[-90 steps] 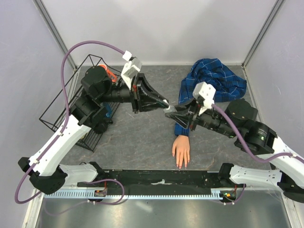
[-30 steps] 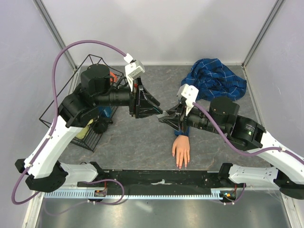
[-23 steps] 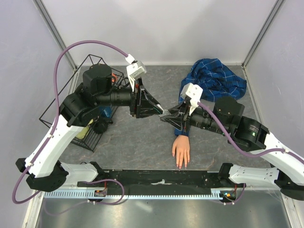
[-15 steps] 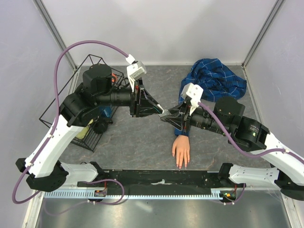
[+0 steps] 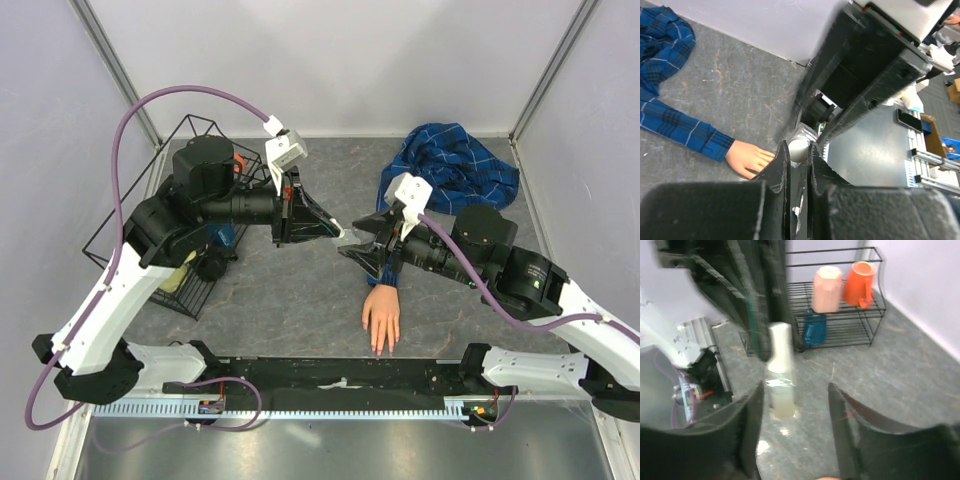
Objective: Paint the nails
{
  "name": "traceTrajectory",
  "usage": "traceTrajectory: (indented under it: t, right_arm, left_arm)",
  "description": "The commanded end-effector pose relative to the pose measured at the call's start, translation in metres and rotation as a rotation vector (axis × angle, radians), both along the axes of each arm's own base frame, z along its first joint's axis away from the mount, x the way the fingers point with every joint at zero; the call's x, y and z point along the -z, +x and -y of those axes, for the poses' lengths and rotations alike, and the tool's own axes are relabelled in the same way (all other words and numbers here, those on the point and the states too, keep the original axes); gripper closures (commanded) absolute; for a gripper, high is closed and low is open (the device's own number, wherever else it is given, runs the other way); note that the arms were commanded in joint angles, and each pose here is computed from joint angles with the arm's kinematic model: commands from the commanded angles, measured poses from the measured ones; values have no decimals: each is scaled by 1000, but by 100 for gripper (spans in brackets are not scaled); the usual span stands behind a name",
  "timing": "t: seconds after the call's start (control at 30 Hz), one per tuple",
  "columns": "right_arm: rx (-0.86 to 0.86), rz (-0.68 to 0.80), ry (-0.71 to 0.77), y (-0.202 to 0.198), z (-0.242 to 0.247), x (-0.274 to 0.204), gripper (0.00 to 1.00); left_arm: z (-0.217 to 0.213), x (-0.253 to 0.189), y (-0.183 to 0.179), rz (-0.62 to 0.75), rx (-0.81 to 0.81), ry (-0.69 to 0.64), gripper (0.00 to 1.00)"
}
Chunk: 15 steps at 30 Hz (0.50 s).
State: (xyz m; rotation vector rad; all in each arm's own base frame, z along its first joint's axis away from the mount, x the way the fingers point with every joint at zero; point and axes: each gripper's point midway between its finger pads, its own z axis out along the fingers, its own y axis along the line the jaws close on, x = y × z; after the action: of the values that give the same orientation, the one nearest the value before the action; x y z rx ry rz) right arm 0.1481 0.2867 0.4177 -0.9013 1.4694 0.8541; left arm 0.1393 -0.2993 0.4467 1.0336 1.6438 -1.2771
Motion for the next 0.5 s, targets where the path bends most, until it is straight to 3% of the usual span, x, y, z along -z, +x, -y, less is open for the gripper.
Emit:
traceTrajectory:
  t: [0.0, 0.07, 0.13, 0.47]
  right_arm:
    - [191, 14, 32, 26, 23, -6, 29]
    - [233, -4, 21, 30, 28, 3, 12]
    - [271, -9, 17, 33, 36, 6, 3]
    - [404, -52, 26, 32, 78, 27, 2]
  left_arm:
    - [-15, -13, 4, 128, -58, 9, 98]
    - [-20, -2, 15, 140, -113, 67, 98]
    - [-25, 11, 30, 137, -184, 136, 98]
    - [-55, 139, 128, 175, -578, 562, 98]
